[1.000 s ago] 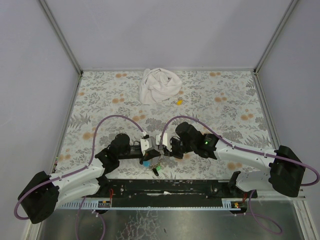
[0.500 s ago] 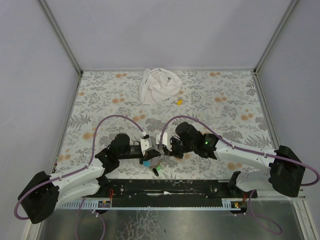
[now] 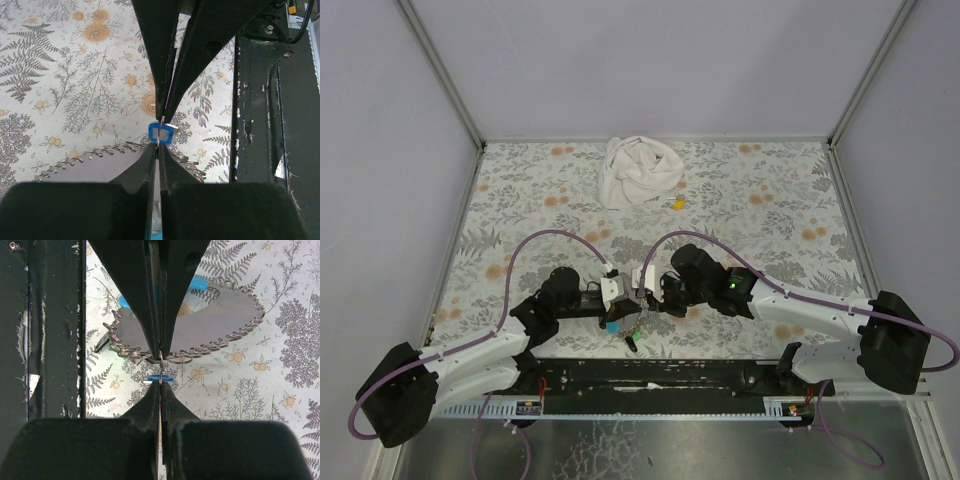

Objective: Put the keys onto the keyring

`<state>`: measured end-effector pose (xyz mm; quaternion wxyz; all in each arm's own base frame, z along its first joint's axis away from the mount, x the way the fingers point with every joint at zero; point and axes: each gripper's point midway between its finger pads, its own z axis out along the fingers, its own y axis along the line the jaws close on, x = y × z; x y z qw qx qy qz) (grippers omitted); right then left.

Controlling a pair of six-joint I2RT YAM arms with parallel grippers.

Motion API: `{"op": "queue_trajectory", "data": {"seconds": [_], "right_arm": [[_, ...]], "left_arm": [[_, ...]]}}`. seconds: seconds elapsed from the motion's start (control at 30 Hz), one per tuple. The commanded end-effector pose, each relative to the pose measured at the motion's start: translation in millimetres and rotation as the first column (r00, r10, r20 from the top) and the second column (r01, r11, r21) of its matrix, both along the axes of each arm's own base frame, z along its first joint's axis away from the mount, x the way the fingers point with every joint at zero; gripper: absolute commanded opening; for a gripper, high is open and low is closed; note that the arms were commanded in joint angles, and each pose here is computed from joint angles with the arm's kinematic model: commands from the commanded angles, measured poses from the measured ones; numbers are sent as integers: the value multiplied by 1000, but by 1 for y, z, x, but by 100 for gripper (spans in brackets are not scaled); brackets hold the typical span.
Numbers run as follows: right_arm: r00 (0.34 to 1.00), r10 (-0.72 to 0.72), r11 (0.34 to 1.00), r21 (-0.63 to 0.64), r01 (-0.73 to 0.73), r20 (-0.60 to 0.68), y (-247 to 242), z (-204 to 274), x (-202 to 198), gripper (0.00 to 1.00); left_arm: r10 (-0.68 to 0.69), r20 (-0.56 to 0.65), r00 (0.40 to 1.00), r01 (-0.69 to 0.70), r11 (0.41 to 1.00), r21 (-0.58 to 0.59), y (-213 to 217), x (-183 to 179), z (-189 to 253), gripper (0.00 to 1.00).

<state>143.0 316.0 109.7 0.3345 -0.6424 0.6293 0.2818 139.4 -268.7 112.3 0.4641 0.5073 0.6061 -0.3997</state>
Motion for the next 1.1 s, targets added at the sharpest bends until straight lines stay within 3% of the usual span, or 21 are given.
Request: {"op": "queue_trajectory", "data": {"seconds": [0.0,1.07], "right_arm": [[999,8,997,71,-11,38,13,27,3,0],[999,-8,998,70,5,42,13,27,6,0]], "left_arm": [[16,97,995,-8,997,-83,-8,12,33,0],[-14,94,995,22,996,-83,-10,8,33,0]]}}
